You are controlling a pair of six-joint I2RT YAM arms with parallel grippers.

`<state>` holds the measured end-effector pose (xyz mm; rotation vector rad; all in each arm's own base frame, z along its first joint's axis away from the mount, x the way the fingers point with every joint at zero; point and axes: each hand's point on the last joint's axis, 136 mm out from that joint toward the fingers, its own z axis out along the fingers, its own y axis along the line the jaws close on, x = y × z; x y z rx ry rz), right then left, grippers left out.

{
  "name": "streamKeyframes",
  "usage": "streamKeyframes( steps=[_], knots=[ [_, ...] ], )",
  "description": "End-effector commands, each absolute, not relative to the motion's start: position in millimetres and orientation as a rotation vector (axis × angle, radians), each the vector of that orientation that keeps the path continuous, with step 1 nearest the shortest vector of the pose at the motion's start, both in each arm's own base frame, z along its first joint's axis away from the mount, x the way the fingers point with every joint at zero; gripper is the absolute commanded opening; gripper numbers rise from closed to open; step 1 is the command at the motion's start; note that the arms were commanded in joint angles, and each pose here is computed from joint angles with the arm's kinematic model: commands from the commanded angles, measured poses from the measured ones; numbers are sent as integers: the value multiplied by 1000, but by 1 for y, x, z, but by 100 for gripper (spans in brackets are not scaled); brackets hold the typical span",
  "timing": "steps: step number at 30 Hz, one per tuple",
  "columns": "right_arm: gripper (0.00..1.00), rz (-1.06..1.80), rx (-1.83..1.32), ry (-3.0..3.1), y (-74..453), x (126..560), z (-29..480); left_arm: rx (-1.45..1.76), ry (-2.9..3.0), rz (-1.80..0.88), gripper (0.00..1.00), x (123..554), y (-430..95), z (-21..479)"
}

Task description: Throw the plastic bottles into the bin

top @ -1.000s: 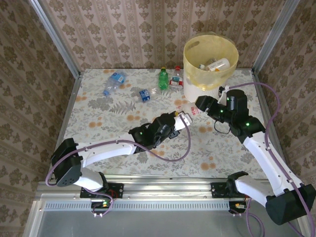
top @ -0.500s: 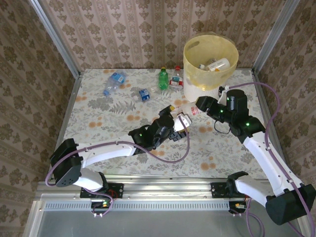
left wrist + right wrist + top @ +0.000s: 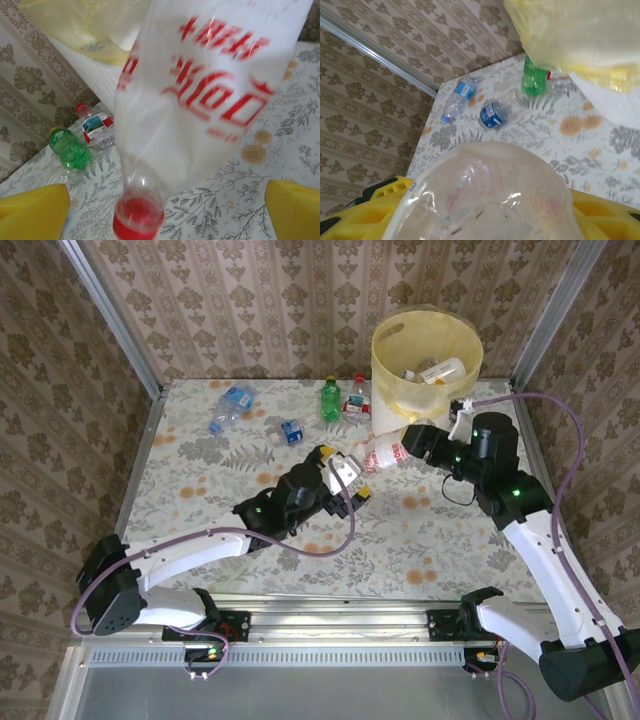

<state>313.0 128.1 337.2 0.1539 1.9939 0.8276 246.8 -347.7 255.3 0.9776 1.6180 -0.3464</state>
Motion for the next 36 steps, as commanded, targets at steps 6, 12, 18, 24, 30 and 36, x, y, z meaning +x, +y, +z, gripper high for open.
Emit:
streamKeyframes(
  steps=[6, 12, 18, 24, 30, 36],
  knots=[
    [44, 618, -20, 1746, 110, 310, 420, 855, 1638, -463, 100, 246, -328, 265],
    [44, 507, -55, 1540, 94, 300, 479, 797, 1661, -441, 100, 251, -312, 262],
    [43, 372, -46, 1324, 71, 277, 533, 744, 1691, -427, 100, 259, -300, 257],
    [42, 230, 11, 1103, 41, 243, 569, 710, 1711, -419, 100, 266, -295, 251],
    [40, 152, 36, 992, 27, 223, 585, 690, 1725, -420, 100, 271, -294, 248],
    [40, 120, 38, 966, 24, 221, 588, 672, 1723, -431, 100, 274, -293, 248]
  ],
)
